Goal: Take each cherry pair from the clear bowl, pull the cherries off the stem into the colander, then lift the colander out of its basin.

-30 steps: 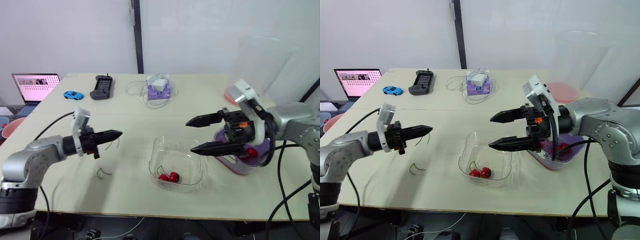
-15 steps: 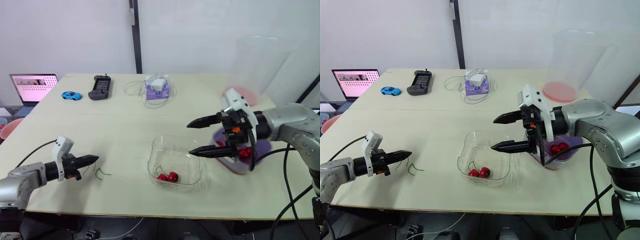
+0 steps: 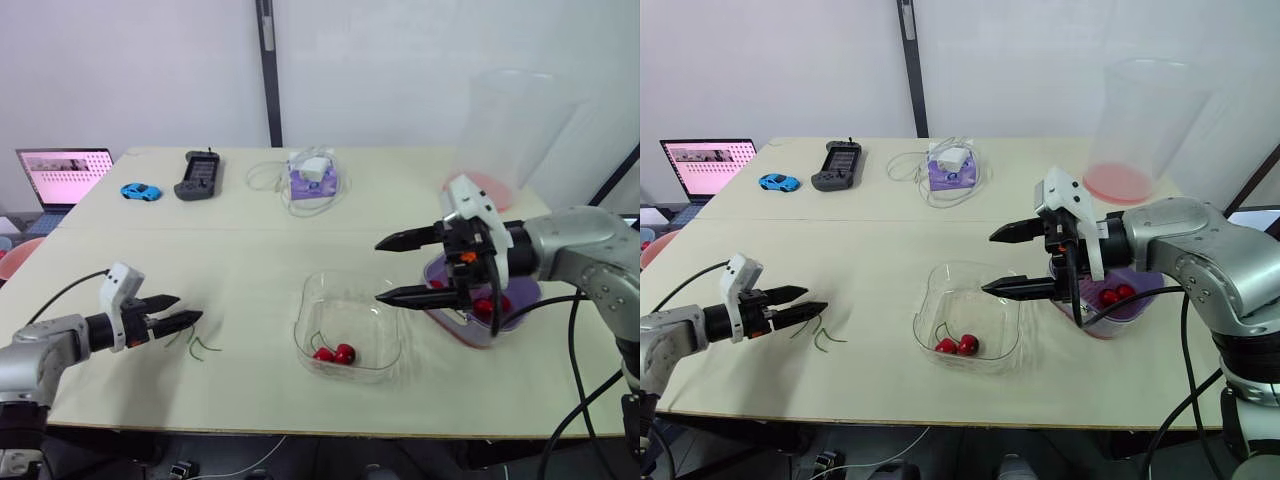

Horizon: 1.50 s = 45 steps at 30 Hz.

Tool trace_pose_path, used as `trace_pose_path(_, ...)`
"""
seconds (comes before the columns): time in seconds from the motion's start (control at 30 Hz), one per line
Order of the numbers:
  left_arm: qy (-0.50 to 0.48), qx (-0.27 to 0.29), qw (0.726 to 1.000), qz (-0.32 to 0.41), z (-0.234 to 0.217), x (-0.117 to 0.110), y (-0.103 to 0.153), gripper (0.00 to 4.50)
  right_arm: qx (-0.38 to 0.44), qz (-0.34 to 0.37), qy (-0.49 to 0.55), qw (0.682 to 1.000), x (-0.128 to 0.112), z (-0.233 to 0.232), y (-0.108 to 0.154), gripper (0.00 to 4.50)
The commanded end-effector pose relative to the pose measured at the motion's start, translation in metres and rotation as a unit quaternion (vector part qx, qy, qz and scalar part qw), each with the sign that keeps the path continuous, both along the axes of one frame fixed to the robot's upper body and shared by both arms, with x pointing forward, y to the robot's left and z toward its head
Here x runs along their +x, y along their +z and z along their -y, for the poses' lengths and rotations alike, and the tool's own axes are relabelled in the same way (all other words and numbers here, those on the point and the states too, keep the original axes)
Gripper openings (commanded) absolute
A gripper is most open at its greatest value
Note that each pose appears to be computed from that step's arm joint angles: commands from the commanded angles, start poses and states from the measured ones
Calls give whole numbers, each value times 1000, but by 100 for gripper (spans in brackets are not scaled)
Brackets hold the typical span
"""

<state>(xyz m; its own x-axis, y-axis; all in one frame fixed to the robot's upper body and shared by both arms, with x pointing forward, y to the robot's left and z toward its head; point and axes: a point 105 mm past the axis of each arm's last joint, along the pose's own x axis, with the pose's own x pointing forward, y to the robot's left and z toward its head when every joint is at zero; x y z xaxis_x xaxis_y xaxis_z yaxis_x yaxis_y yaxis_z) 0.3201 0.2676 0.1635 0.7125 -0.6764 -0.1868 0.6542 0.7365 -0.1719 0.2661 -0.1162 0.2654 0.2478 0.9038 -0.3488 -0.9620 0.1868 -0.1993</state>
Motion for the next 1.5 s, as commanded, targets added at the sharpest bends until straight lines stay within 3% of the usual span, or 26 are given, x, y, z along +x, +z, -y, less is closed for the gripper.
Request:
trace_pose_path(0.03, -82, -22, 993, 87, 24, -11, 64, 444, 1, 18, 2, 1000, -5, -2, 10, 450)
trace_pose_path(0.17, -188, -10, 974, 125, 60, -27, 93, 444, -21, 15, 3, 1000, -10, -5, 4, 450)
trace_pose_path(0.23, -220, 30, 967, 125, 73, -29, 91, 444, -45, 43, -14, 998, -6, -7, -2, 450)
trace_pose_path(0.37, -273, 50, 951, 138, 94, -39, 89, 444, -78, 93, -46, 992, 9, -16, -8, 450)
trace_pose_path(0.47, -296, 46, 941, 158, 103, -46, 90, 444, -126, 51, -59, 989, 14, -21, -19, 450)
trace_pose_path(0.67, -297, 75, 936, 176, 105, -46, 80, 444, -170, -34, -51, 984, 16, -37, -26, 450)
trace_pose_path(0.8, -295, 65, 935, 187, 107, -51, 81, 444, -252, -74, -35, 964, 14, -46, -63, 450)
trace_pose_path(0.93, -286, 66, 937, 187, 106, -53, 77, 444, -277, -80, -47, 956, 22, -53, -89, 450)
trace_pose_path(1.13, -281, 82, 941, 169, 103, -58, 70, 444, -297, -99, -43, 949, 14, -61, -120, 450)
trace_pose_path(1.33, -280, 81, 941, 172, 104, -59, 73, 444, -306, -89, -67, 945, 25, -59, -137, 450)
trace_pose_path(1.47, -280, 82, 941, 170, 103, -59, 72, 450, -300, -86, -80, 947, 31, -58, -138, 321)
trace_pose_path(1.5, -280, 82, 941, 170, 103, -58, 72, 450, -298, -83, -82, 947, 33, -58, -137, 260)
